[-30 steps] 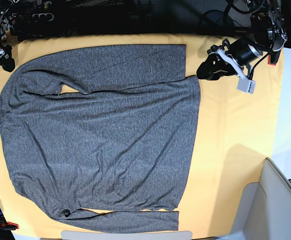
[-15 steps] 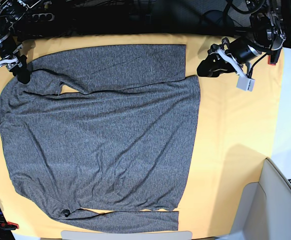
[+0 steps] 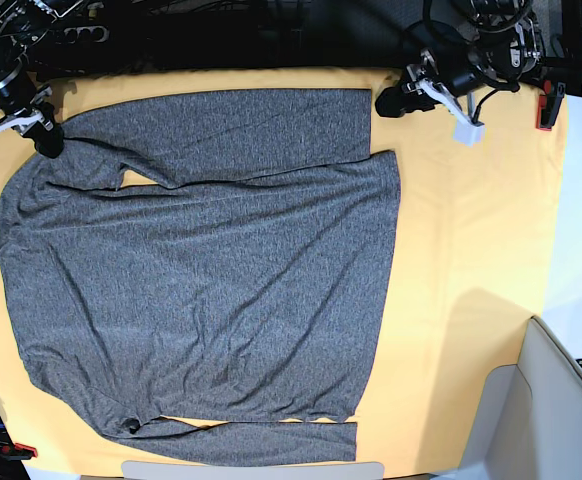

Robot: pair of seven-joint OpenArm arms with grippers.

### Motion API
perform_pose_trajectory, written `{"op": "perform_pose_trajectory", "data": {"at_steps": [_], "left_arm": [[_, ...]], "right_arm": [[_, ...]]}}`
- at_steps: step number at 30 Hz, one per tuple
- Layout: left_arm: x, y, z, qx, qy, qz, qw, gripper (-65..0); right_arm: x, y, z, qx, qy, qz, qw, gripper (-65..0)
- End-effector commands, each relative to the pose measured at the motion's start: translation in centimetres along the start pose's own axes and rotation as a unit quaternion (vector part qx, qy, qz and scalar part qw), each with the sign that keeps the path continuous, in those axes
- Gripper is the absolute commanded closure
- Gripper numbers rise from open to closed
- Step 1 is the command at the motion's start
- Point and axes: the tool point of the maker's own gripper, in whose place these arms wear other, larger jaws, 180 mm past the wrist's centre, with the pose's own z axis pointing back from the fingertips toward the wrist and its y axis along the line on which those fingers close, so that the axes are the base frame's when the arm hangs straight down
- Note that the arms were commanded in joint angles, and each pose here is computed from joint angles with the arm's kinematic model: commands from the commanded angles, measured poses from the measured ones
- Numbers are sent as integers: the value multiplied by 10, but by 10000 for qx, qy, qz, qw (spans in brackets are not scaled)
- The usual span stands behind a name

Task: Fold the T-shirt properly
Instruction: 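Move both grippers down to the shirt's shoulder corners and grasp them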

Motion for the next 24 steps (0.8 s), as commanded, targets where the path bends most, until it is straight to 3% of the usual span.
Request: {"op": "perform_pose_trajectory", "data": {"at_steps": [1,12,14,17,21,24], "left_arm": [[-4,-7,-7,-84,210,-59,9997,-209],[-33,-33,-38,-501,731,-37,9961,-203],[-35,-34,-38,-507,770,-47,9957,-157],[-37,-32,-37,-484,793,-33,9957,-10],[-37,-32,-36,-478,801,-64,9956,-10],[-29,-41,-31,-517,703,-283,9958,-6]], "right_arm": [[-20,-10,2,-230,446,-84,9987,-17],[-21,-10,3,-240,458,-87,9986,-17],[-22,-12,3,-266,483,-79,9984,-17],[-22,-12,4,-277,490,-71,9984,-17],[-23,-16,9,-353,484,-32,9982,-12],[-9,-19,23,-574,233,295,9976,0]]}}
